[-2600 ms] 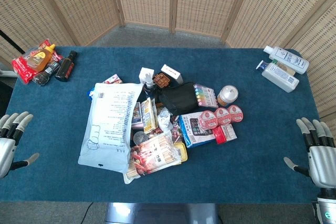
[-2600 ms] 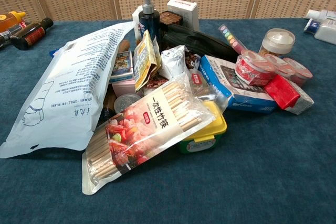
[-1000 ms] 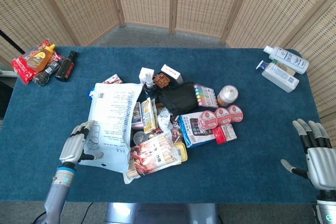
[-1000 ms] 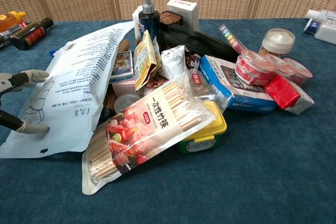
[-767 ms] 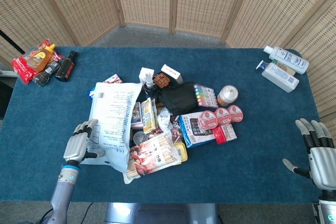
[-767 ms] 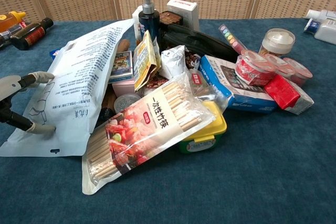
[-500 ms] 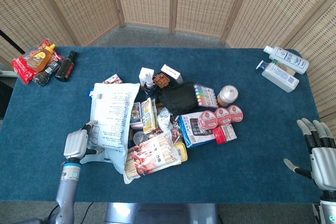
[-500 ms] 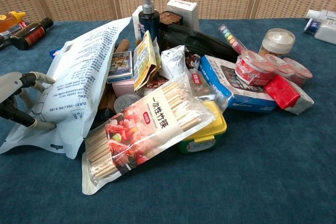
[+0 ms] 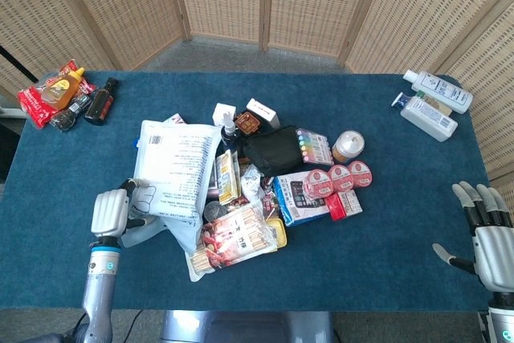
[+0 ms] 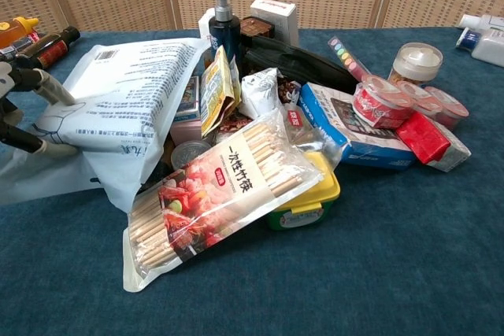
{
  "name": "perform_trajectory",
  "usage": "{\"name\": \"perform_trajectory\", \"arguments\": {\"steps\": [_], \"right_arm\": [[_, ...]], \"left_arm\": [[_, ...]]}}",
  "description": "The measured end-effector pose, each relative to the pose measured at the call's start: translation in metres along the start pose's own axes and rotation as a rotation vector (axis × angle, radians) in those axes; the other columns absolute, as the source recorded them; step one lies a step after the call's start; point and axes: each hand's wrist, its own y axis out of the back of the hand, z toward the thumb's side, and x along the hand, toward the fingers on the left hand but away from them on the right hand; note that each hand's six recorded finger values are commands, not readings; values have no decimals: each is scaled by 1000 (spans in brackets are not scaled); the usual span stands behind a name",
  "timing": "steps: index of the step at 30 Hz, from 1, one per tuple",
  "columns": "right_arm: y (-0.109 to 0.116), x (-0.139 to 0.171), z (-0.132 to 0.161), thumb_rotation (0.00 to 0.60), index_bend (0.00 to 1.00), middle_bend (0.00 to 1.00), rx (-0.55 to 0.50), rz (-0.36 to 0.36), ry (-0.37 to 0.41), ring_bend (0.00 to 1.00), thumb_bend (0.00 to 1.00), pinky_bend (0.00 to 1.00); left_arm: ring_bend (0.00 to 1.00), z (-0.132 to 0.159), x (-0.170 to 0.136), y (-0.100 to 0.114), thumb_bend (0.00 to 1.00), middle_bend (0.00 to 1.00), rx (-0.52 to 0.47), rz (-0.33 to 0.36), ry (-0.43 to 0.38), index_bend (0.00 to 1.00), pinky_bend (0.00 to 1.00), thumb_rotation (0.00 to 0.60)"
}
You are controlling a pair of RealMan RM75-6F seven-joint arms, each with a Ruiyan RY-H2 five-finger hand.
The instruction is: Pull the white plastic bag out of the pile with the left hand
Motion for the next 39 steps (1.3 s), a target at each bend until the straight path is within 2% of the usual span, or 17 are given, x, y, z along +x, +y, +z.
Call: {"name": "perform_trajectory", "arguments": {"steps": [12,19,31,39], "right_arm": [[-3,0,2,600,0,0,2,11,7,0,0,0],[-3,1,4,600,0,0,1,10,11,0,0,0],[-2,1,4,600,0,0,-1,12,10,0,0,0],[-2,2,5,600,0,0,2,13,12,0,0,0]], "left_arm": [[1000,35,-7,73,153,1000,-59,137,-91,962,1000,600],[1000,58,-8,127,154,1000,-48,239,-140,962,1000,600],[1000,101,-13,205,154,1000,-53,394,-222,961,1000,600],[1000,125,-17,247,154,1000,-68,485,-263,962,1000,600]]}}
